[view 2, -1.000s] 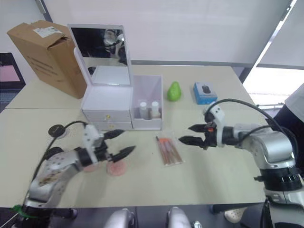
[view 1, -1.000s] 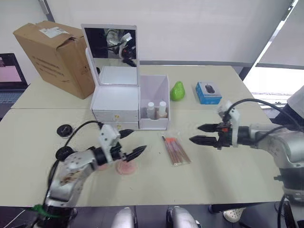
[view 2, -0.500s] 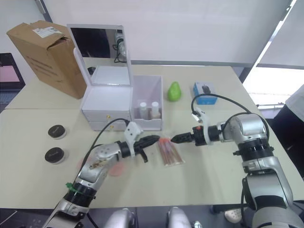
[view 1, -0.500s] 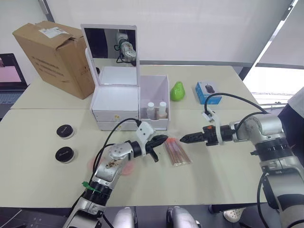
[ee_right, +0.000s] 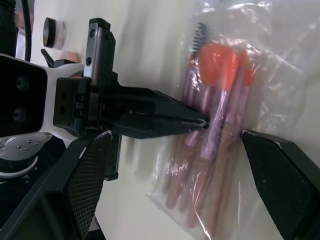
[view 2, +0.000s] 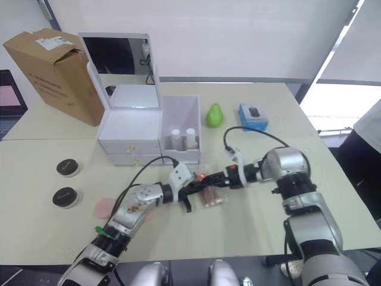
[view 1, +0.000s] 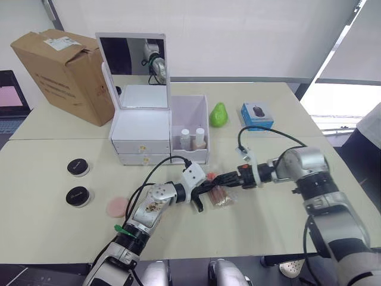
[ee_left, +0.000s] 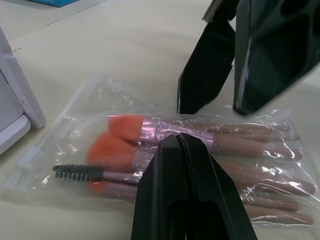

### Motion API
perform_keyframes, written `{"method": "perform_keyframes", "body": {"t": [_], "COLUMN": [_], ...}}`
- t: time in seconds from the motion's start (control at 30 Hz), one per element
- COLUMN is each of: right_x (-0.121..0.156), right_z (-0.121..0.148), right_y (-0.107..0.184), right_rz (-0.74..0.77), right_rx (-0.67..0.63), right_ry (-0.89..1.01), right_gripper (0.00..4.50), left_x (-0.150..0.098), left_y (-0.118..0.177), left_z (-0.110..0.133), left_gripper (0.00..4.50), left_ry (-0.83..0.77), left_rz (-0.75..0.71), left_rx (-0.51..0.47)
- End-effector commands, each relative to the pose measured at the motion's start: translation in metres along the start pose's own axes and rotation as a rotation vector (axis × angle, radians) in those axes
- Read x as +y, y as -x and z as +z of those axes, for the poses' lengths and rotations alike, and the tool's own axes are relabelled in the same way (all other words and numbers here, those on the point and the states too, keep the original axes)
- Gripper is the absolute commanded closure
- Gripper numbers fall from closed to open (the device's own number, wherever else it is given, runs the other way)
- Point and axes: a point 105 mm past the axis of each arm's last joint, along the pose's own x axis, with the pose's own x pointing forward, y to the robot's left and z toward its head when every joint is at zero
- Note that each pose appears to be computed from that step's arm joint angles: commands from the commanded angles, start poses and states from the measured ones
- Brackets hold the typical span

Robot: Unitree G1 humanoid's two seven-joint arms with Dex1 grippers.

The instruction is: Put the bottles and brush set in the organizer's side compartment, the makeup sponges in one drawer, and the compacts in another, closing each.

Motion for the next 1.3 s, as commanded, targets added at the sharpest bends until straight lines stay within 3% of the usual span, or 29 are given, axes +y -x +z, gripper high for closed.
{"method": "perform_keyframes", "body": {"t": [0.03,0.13,0.23,0.5,0.7,0.73,0.8,1.07,1.3], "right_x": [0.001,-0.002,-0.005,-0.011,-0.006,-0.01,-0.018,-0.036,-0.02], "right_z": [0.0,0.002,0.006,0.026,0.036,0.035,0.032,0.022,0.0], "right_y": [-0.01,-0.011,-0.009,0.022,0.051,0.052,0.051,0.025,-0.01], "right_rz": [0.01,0.01,-0.004,-0.067,-0.104,-0.131,-0.165,-0.181,-0.075], "right_rx": [0.01,0.002,-0.01,-0.058,-0.056,-0.049,-0.031,-0.013,0.089], "right_ry": [0.0,-0.013,-0.016,0.028,0.103,0.124,0.153,0.09,0.051], "right_gripper": [0.0,0.0,0.54,3.2,3.2,3.03,2.62,0.02,0.02], "left_x": [-0.012,-0.011,-0.01,-0.01,-0.01,-0.01,-0.009,-0.008,-0.006], "left_y": [-0.001,0.001,0.003,0.007,0.008,0.008,0.008,0.008,0.009], "left_z": [-0.016,-0.017,-0.018,-0.025,-0.025,-0.025,-0.025,-0.023,-0.024], "left_gripper": [4.48,4.48,4.5,4.5,4.5,4.5,4.5,4.5,4.5], "left_ry": [-0.008,-0.011,-0.019,-0.011,-0.01,-0.01,-0.011,-0.012,-0.014], "left_rz": [-0.047,-0.043,-0.039,-0.032,-0.031,-0.032,-0.033,-0.036,-0.033], "left_rx": [0.067,0.071,0.079,0.095,0.095,0.095,0.094,0.091,0.093]}}
